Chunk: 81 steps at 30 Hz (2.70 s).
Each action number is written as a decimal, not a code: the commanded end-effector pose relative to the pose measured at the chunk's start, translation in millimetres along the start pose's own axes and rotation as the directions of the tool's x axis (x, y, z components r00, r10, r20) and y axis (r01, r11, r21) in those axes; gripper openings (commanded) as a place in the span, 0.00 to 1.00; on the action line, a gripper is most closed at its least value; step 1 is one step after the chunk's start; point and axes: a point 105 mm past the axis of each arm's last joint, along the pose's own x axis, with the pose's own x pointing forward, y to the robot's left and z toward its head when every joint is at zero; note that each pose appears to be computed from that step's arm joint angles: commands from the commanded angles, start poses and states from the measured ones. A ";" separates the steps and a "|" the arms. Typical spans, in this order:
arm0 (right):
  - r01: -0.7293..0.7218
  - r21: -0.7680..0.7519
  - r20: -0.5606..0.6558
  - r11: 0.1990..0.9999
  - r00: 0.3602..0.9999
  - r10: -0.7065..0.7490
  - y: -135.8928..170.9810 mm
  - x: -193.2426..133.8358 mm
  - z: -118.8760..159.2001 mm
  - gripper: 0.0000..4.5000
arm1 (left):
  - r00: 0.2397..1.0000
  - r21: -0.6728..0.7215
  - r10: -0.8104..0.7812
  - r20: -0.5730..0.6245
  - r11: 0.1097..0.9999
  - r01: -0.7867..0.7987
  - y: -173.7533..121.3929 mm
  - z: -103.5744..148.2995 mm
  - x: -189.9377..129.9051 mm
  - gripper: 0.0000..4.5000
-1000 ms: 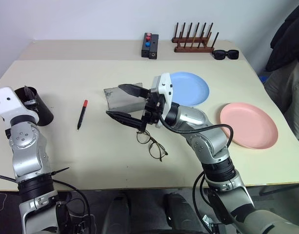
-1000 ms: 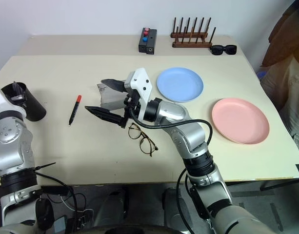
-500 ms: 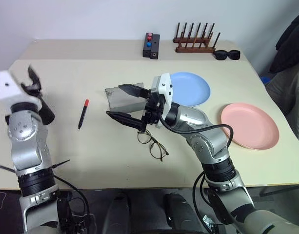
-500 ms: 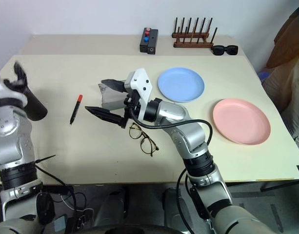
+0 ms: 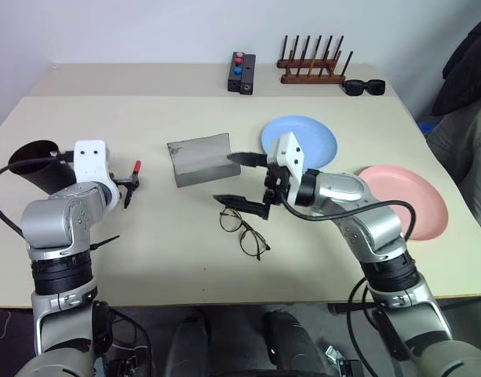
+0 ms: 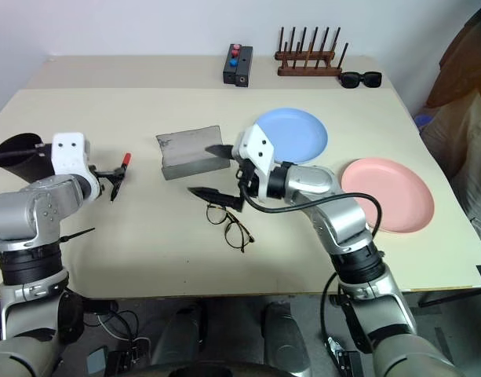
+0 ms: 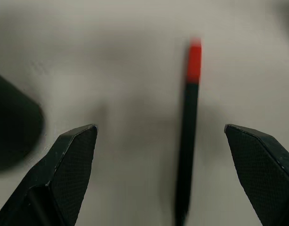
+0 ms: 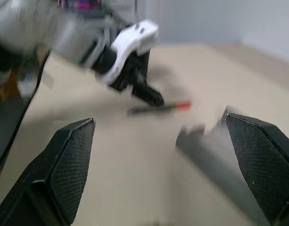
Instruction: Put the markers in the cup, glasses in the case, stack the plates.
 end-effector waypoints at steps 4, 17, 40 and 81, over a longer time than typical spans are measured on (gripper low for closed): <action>-0.042 -0.032 -0.001 0.999 0.999 0.042 10.6 -4.5 5.9 1.00 | 0.998 -0.009 -0.044 -0.048 0.999 0.043 -8.4 2.3 2.8 0.99; -0.049 -0.026 -0.014 0.998 0.999 0.049 12.1 -3.1 1.0 1.00 | 0.998 0.005 -0.047 -0.039 0.999 0.047 -9.9 5.7 1.2 0.02; -0.046 0.013 0.297 0.999 0.954 0.041 22.9 43.4 54.2 1.00 | 0.367 -0.307 0.455 0.811 0.866 -0.395 91.9 114.4 -90.6 0.01; -0.061 0.060 0.303 0.996 0.952 0.040 27.1 47.1 47.9 1.00 | 0.415 -0.312 0.531 0.739 0.815 -0.488 108.0 60.3 -65.8 0.19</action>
